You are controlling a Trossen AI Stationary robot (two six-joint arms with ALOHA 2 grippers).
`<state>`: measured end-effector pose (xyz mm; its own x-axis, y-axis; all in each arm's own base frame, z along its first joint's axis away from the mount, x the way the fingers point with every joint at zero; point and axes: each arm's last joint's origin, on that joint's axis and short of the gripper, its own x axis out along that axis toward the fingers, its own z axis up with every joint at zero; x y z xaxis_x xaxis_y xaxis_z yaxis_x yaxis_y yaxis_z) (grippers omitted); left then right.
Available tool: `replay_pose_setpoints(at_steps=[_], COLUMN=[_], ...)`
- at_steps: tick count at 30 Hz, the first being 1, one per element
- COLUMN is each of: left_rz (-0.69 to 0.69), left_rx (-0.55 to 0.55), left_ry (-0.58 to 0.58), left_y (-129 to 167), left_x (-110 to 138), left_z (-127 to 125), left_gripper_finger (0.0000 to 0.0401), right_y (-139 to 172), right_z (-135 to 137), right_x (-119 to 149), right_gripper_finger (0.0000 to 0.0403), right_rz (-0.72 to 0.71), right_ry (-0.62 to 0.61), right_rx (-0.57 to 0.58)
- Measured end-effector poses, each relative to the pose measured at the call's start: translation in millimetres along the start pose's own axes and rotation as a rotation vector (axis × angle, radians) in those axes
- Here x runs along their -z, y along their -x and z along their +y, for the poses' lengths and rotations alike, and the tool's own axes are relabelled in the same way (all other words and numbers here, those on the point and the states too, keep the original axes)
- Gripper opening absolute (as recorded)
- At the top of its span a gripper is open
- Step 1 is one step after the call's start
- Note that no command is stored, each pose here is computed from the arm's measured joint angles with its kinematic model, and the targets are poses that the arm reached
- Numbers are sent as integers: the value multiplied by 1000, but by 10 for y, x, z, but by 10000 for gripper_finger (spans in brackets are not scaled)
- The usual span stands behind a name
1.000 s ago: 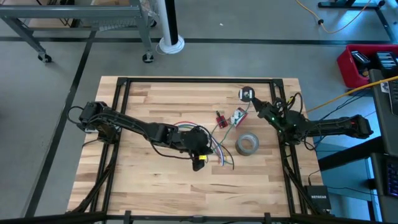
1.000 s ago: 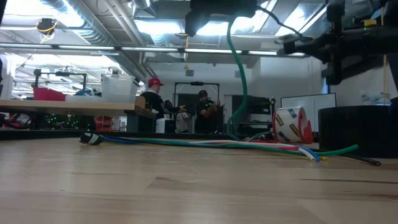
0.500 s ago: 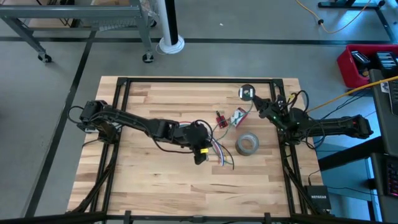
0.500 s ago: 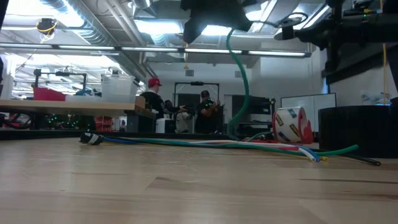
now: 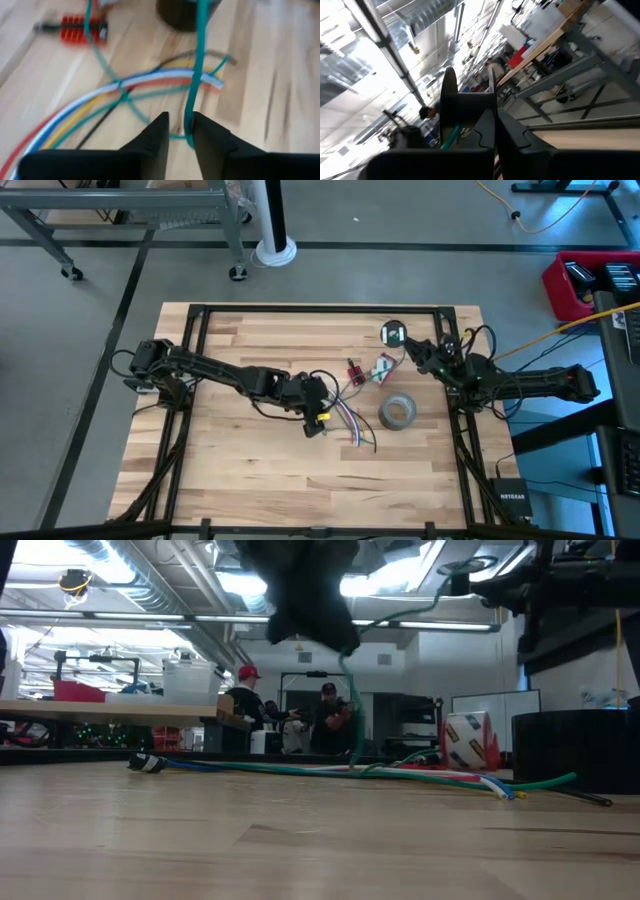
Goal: Coil cords
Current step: Uncoil green wire from the black spool, then coil green wire onto the spool
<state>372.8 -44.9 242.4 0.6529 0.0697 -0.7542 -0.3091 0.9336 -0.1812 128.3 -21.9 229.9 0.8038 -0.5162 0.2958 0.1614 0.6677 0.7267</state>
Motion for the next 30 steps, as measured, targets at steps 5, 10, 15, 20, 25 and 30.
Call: replay_pose_setpoints(at_steps=[5, 10, 15, 20, 25, 30], left_rz=[166, 371, 445, 463, 401, 265], left_rx=[-119, -363, -608, -843, -1030, -1074], left_ry=[92, 78, 57, 20, 30, 12], left_y=[10, 121, 268, 438, 583, 625], left_x=[141, 389, 553, 662, 712, 748], left_z=[156, 280, 328, 376, 405, 427], left_gripper_finger=[107, 101, 86, 76, 68, 60], right_y=[1, 26, 79, 148, 207, 228], right_z=[7, -16, -20, -9, 48, 255], right_x=[15, 40, 18, 0, -66, -289], right_gripper_finger=[1, 1, 1, 1, 1, 1], right_rz=[39, 103, 137, 213, 230, 179], right_ry=[4, 26, 25, 25, 0, -19], right_rx=[-35, -36, -49, -121, -238, -378])
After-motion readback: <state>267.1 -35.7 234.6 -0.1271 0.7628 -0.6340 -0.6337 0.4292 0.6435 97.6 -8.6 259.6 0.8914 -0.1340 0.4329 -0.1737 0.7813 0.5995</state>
